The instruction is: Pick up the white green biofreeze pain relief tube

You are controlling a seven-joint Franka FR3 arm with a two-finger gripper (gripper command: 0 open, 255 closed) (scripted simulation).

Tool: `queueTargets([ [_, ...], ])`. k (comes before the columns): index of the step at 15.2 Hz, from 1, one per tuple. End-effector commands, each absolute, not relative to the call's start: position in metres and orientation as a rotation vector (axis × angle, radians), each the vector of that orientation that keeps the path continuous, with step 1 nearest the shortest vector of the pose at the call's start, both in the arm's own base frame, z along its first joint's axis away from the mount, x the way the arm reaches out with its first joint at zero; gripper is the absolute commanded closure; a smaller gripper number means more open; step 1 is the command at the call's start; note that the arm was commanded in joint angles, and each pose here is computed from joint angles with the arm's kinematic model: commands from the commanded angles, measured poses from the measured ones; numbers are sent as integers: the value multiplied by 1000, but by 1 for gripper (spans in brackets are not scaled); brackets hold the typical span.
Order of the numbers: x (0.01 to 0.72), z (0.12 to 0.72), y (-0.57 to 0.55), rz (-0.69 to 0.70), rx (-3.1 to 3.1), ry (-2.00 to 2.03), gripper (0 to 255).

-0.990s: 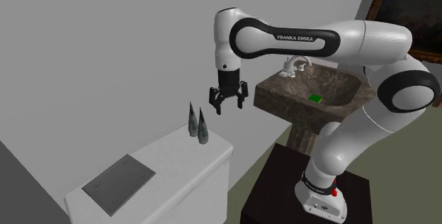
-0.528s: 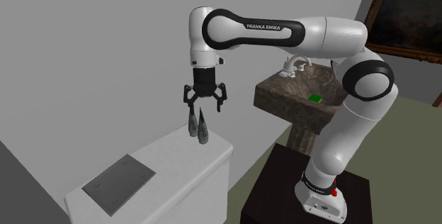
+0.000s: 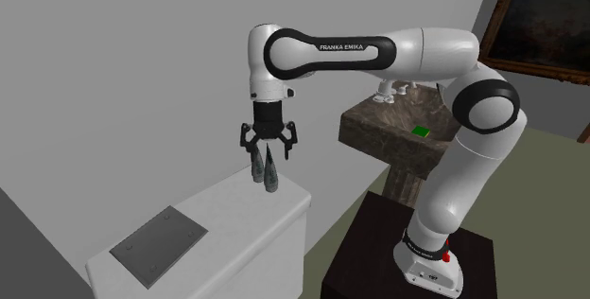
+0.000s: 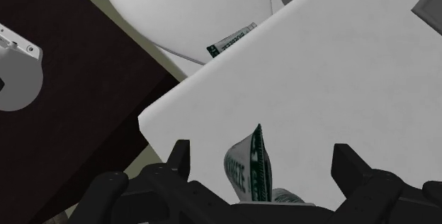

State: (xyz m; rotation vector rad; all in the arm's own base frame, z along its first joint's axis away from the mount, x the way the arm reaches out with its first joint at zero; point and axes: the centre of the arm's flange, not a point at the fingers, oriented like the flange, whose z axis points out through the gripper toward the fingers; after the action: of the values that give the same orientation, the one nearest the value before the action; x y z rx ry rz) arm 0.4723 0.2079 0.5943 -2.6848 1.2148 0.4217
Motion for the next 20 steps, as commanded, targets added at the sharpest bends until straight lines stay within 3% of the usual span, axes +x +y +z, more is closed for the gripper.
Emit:
queueTargets([
  [1, 472, 588, 207, 421, -2684, 1215, 0],
  [2, 472, 588, 207, 421, -2684, 1215, 0],
  [3, 472, 586, 207, 421, -2684, 1215, 255],
  [12, 472, 588, 207, 421, -2684, 1215, 255],
  [20, 472, 630, 207, 421, -2684, 1215, 255],
])
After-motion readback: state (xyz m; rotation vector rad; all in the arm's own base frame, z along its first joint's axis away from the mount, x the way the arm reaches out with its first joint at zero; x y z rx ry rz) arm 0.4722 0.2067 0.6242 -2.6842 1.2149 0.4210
